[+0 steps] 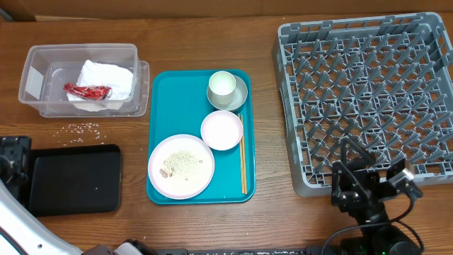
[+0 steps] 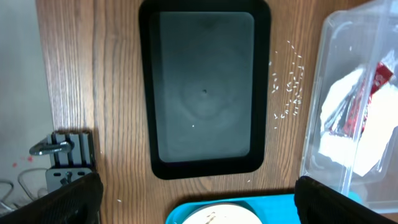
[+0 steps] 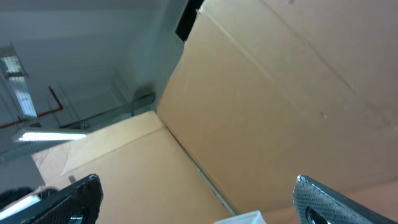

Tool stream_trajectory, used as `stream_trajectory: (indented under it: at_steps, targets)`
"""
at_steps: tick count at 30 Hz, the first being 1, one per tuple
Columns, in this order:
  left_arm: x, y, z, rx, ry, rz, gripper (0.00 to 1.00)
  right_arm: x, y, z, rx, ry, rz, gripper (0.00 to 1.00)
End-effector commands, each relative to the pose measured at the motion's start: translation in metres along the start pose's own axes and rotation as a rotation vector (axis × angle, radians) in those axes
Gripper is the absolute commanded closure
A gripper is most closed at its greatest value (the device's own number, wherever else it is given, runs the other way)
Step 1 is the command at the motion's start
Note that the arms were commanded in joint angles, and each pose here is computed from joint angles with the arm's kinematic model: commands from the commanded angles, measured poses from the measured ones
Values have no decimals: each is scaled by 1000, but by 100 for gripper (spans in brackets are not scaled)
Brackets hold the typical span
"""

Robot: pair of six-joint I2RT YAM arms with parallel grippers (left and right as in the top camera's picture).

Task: Sort waste into correct bins and load items into the dishwasher

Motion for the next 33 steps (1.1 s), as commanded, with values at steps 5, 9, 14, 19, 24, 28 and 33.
stream_trajectory:
  at_steps: [5, 9, 14, 19, 24, 28, 33]
  targets:
    - [5, 2, 1, 35, 23, 31, 0, -42, 45, -64, 210, 51, -7, 0]
    - [5, 2, 1, 35, 24, 31, 0, -79, 51, -77, 269, 241, -3, 0]
    - [5, 2, 1, 35, 24, 30, 0, -132, 41, -73, 233, 517, 9, 0]
    - [5, 2, 1, 35, 24, 31, 0, -173, 36, -26, 212, 821, 21, 1]
    - [5, 2, 1, 35, 24, 30, 0, -196, 39, 57, 315, 1153, 163, 0]
    - [5, 2, 1, 35, 24, 31, 0, -205, 49, 134, 373, 1404, 171, 0]
    - [5, 2, 1, 35, 24, 31, 0, -211, 49, 209, 391, 1665, 185, 0]
Point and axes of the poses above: each gripper's point midway between its finger pads, its own x axis back along the fingers, its own y axis along the line the jaws close on, z = x × y, the point moved 8 cm from there along x, back along the fingers, and after that the axes turned 14 degrees about x, right-handed, at the moved point
